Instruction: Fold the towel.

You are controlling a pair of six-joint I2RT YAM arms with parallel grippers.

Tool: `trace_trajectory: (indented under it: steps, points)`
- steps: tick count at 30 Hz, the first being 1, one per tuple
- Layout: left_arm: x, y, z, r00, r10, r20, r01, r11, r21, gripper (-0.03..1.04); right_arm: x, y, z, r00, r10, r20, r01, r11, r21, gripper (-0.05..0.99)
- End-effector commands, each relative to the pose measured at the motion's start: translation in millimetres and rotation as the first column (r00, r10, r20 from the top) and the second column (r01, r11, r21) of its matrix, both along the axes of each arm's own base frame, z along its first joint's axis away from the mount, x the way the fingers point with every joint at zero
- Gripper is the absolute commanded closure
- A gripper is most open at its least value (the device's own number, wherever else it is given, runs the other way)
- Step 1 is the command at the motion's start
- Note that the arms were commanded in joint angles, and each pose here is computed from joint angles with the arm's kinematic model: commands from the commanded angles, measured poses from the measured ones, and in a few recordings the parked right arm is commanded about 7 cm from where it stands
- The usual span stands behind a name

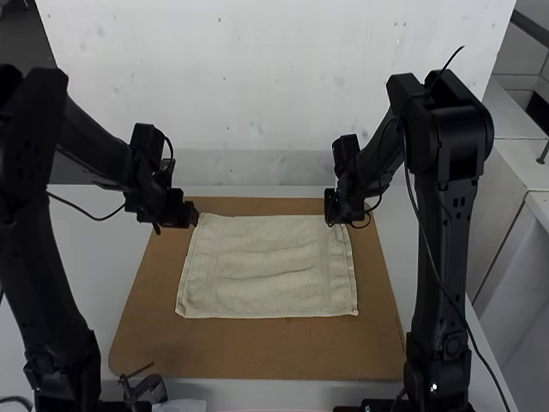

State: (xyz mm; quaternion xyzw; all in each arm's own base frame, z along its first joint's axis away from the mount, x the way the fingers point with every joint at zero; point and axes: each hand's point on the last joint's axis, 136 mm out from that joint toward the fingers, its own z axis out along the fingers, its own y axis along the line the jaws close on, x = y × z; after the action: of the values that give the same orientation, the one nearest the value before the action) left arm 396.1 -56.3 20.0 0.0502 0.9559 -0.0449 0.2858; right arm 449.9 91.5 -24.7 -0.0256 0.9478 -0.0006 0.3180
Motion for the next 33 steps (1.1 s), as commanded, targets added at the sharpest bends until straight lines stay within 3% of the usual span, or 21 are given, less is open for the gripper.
trace_trajectory:
  steps: [1,6,11,16,19,21,22,23,28,33]
  points:
    - [26,-11.0,1,1.000,0.001,-0.001,-0.001,1.0000,-0.003,0.04,-12,-14,-17,0.998,-0.039,-0.048,0.037,0.998,-0.049,0.92]
    - [40,-21.2,-15,1.000,-0.007,-0.016,0.008,0.9989,0.045,0.04,-11,-14,-17,0.998,-0.038,-0.045,0.036,0.998,-0.049,0.92]
    - [52,-37.7,-23,0.999,-0.034,-0.020,0.035,0.9982,0.048,0.04,-10,-17,-18,0.998,-0.042,-0.044,0.039,0.998,-0.052,0.92]
    - [65,-42.6,-38,0.998,-0.041,-0.040,0.043,0.9976,0.053,0.04,-12,-22,-19,0.998,-0.041,-0.049,0.038,0.997,-0.060,0.92]
    - [55,-44.8,-54,0.989,-0.052,-0.137,0.055,0.9983,0.018,0.22,-15,-22,-17,0.998,-0.038,-0.047,0.036,0.998,-0.060,0.92]
    - [50,-44.4,-61,0.985,-0.053,-0.166,0.052,0.9986,-0.010,0.57,-17,-22,-13,0.998,-0.037,-0.043,0.034,0.997,-0.062,0.92]
    - [49,-43.7,-63,0.984,-0.053,-0.170,0.052,0.9986,-0.010,0.82,-16,-22,-11,0.999,-0.032,-0.037,0.030,0.998,-0.062,0.92]
    - [48,-43.5,-64,0.983,-0.060,-0.172,0.059,0.9982,-0.006,0.99,-15,-22,-8,0.999,-0.031,-0.030,0.029,0.998,-0.061,0.92]
    - [39,-48.7,-51,0.980,-0.074,-0.184,0.067,0.9968,-0.045,0.99,-6,-20,10,0.999,-0.033,0.014,0.033,0.998,-0.052,0.92]
    - [41,-54.0,-17,0.989,-0.041,-0.144,0.030,0.9967,-0.075,0.99,4,-18,29,0.997,-0.038,0.060,0.042,0.997,-0.059,0.92]
